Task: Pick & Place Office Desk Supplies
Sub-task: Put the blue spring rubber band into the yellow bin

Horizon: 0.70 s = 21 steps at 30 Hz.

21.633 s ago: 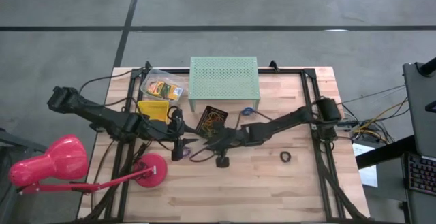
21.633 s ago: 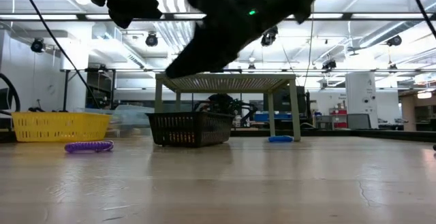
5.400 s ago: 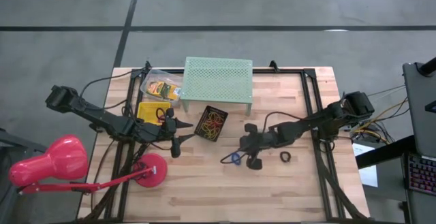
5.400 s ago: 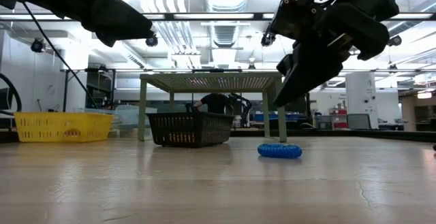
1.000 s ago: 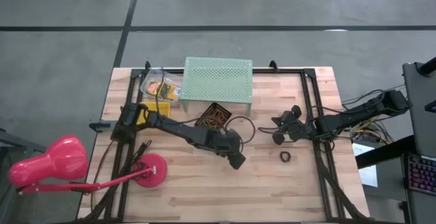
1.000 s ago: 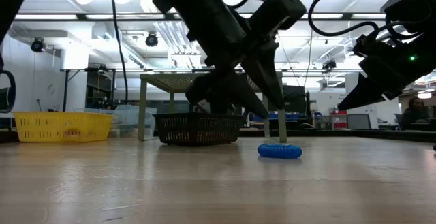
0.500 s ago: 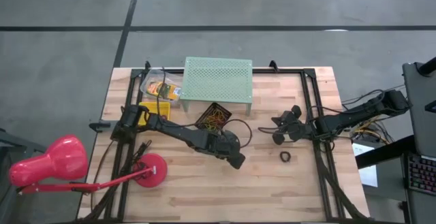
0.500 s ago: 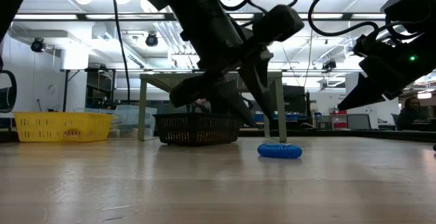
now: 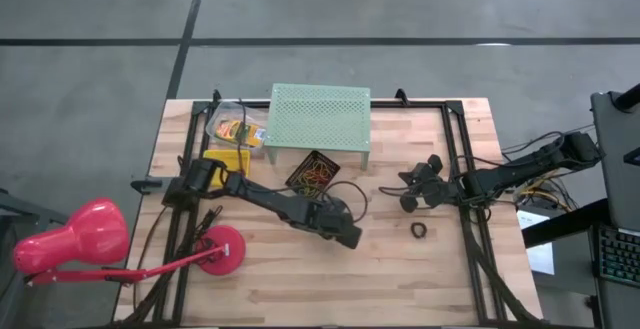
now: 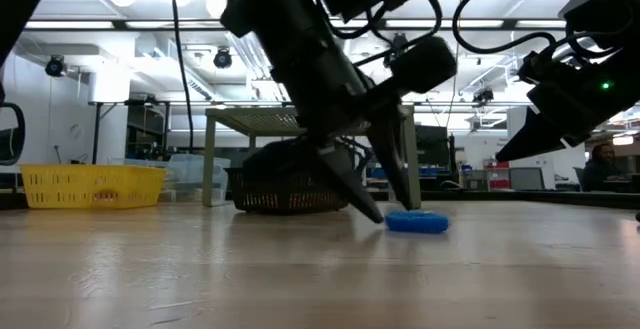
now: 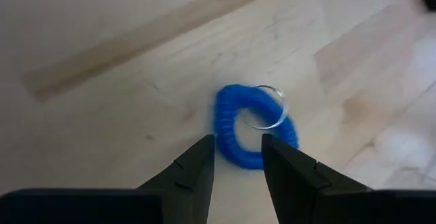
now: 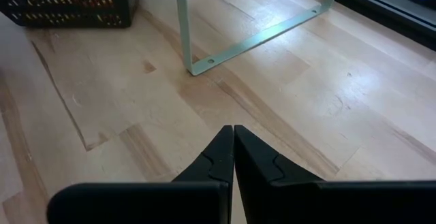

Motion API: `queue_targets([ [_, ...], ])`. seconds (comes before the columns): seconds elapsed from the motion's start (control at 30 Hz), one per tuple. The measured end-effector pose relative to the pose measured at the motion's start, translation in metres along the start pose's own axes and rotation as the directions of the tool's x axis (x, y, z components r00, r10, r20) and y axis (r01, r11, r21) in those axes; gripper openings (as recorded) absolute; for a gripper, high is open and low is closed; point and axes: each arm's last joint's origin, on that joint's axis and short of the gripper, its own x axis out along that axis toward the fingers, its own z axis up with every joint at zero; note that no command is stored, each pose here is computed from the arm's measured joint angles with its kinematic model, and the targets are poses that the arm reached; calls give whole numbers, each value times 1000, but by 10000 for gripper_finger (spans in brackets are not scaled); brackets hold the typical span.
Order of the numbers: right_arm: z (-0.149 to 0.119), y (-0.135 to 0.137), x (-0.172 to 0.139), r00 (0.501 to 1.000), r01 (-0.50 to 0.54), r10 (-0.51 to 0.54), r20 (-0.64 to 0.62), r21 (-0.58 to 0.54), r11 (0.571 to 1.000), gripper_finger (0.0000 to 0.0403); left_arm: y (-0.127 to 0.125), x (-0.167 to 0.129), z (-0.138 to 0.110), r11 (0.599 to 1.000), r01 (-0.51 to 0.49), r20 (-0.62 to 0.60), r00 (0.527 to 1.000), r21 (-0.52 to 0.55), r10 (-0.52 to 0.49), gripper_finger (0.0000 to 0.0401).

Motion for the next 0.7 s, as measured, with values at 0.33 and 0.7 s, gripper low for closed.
queue_targets([
  [0.33,0,0,0,1000,-1,1,2,1,1000,8,-6,6,1,1000,17,-14,1000,-25,-18,118],
  [0.7,0,0,0,1000,-1,1,2,2,1000,8,-5,6,2,1000,17,-14,1000,-24,-17,104],
])
